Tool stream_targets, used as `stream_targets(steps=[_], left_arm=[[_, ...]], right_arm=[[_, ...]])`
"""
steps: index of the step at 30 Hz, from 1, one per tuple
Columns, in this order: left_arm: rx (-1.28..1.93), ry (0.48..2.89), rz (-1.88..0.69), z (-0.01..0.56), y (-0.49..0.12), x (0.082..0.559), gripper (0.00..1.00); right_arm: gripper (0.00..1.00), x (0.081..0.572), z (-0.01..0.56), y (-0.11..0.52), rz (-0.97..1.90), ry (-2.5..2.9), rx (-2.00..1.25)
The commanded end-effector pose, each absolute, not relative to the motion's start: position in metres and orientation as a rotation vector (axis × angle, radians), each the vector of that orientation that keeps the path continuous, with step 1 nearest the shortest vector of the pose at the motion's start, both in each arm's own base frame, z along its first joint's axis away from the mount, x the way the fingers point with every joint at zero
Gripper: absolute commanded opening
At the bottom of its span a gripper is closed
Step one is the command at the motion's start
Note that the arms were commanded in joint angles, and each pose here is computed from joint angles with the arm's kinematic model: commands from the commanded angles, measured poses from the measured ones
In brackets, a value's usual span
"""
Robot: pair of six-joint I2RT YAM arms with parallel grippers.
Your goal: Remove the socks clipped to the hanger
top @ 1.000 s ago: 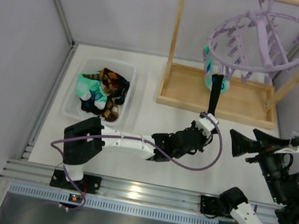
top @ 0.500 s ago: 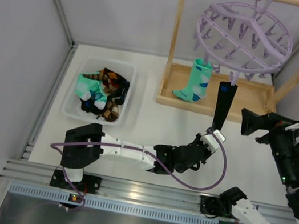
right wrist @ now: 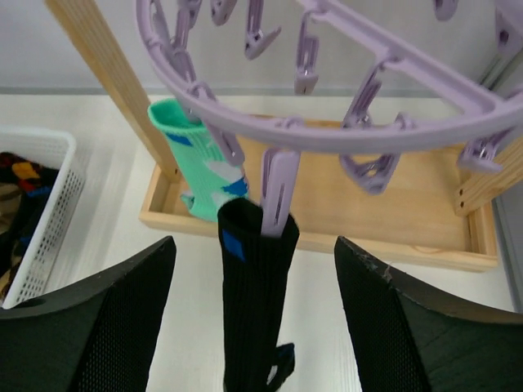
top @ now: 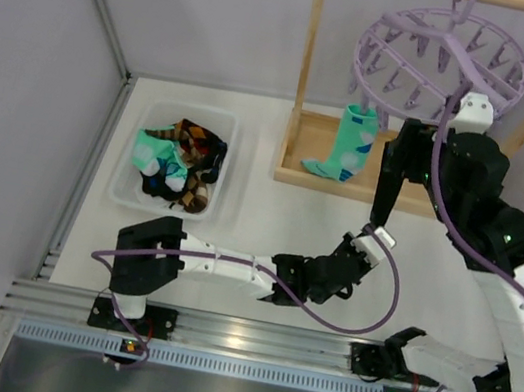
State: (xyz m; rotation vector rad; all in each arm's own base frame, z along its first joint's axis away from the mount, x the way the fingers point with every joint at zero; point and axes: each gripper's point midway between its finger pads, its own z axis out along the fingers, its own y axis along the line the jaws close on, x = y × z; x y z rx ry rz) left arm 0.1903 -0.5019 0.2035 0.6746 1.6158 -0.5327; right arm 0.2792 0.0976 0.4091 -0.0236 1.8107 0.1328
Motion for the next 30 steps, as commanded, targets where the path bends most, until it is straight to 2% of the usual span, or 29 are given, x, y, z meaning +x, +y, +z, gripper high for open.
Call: stream_targets(steps=[1,5,16,30], left_arm=[[0.684,1.592,-0.478,0.203,-0.513,0.188,0.0],[0.688,1.578,-0.381,0.21,-0.518,0.19,0.0],[0.857,1.502,-0.179,0.21,-0.546,0.179,0.0],[0.924,1.426,-0.218,0.232,-0.576,0.159,0.0]], right_arm=[[0.75,0.289,0.434,0.087,0.041,1.798,0.01],[0.73,0.298,0.427,0.058,-0.19,1.824,0.078],[0.72,0.304,0.413,0.051,-0.385,1.866,0.036],[0.73,0.329,0.398,0.058,-0.499,1.847,-0.01]])
